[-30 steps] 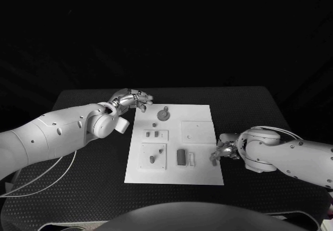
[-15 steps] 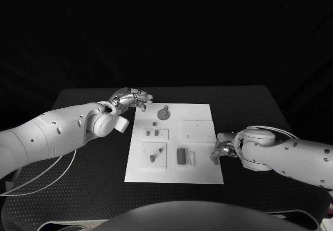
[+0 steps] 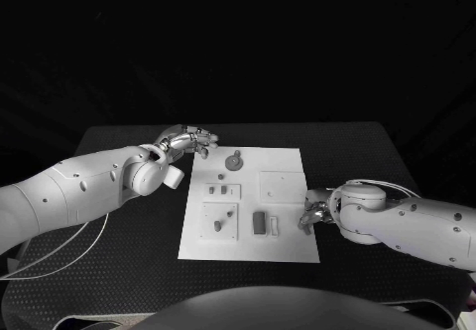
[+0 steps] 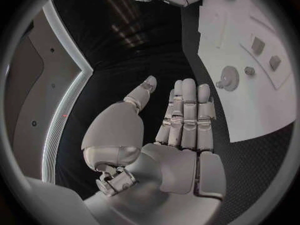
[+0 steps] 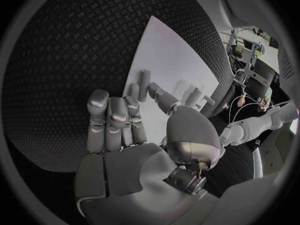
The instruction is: Assemble the parts on the task board
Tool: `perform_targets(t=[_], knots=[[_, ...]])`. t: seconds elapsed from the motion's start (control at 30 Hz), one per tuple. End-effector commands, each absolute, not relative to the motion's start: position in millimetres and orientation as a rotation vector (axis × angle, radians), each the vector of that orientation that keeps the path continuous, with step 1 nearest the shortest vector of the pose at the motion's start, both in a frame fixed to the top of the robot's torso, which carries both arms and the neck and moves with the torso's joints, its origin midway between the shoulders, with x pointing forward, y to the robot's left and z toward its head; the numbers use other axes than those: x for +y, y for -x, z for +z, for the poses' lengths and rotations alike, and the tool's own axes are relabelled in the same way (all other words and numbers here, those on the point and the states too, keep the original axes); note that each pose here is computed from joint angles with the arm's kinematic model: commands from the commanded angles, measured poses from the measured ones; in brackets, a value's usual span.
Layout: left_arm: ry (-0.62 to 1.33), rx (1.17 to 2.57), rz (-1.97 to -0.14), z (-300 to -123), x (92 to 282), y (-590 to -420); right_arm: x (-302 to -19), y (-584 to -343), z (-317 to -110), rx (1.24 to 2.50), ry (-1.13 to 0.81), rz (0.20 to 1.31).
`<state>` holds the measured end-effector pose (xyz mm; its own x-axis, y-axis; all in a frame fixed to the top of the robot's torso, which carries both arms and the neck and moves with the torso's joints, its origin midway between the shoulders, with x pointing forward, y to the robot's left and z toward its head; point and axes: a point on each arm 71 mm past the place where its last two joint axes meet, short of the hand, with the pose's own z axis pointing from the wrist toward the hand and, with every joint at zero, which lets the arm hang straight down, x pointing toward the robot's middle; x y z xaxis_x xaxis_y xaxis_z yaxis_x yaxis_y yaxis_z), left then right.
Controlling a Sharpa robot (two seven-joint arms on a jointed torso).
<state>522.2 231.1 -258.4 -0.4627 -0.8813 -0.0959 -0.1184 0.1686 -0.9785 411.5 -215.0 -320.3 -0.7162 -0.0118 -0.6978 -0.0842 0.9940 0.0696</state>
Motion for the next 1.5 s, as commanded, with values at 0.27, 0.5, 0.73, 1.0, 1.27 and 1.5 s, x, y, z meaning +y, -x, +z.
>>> perform_targets(t=[0.27,0.5,0.73,1.0,1.27,1.5], knots=[[0.944,1.74,-1.375,-257.1,228.4,-521.5,-210,-397,-339,2.44,0.133,0.113],[0.945,1.74,-1.373,-257.0,228.5,-521.6,-210,-397,-339,2.427,0.127,0.111],[0.945,1.739,-1.371,-257.1,228.9,-521.9,-211,-396,-339,2.439,-0.009,0.173],[0.945,1.74,-1.37,-257.2,228.6,-522.0,-210,-394,-337,2.448,-0.177,0.25],[0.943,1.739,-1.368,-256.6,229.4,-522.2,-208,-398,-330,2.398,-0.418,0.348],[0.939,1.74,-1.369,-256.1,228.2,-522.5,-205,-399,-321,2.371,-0.531,0.4]])
